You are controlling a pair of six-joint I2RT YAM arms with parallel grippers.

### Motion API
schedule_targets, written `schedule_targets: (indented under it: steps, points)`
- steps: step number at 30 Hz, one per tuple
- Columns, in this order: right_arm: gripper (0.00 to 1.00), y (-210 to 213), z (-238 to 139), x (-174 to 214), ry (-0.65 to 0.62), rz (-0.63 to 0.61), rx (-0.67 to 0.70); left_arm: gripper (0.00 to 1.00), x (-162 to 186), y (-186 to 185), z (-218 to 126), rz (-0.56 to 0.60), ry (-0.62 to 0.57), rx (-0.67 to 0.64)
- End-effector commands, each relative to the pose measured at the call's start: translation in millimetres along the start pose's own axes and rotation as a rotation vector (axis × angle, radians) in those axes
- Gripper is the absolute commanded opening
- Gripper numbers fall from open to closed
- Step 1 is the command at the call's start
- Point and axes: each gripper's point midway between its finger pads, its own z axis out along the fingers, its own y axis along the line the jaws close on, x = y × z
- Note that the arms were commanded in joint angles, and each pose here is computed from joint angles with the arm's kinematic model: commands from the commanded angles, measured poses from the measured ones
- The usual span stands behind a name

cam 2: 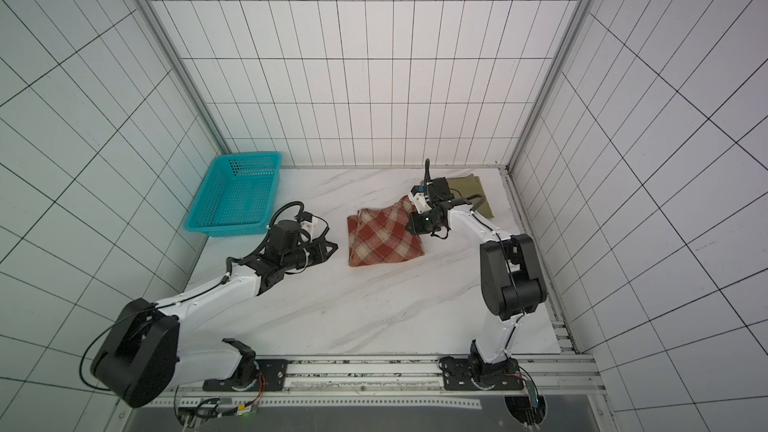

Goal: Fold and stack the skirts
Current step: 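Carry the plaid skirt with the right gripper onto the olive skirt while left opens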

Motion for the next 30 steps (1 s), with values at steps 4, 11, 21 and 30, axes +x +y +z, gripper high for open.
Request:
schedule_targets:
  steps: [4,11,21,30]
  points:
    - [0.0,-17,-38,-62,-0.058,-0.072,-0.059,0.0,-5,-6,0,0.031,0.025,0.0]
    - [0.0,-50,-55,-86,-0.043,-0.069,-0.064,0.0,-9,-7,7,0.01,0.031,0.001]
    - [0.0,-100,-82,-111,-0.099,-0.018,-0.109,0.0,-18,-10,16,-0.028,0.023,0.006]
    - [0.0,-129,-113,-130,-0.196,0.009,-0.192,0.0,-26,-18,21,-0.042,0.026,0.021]
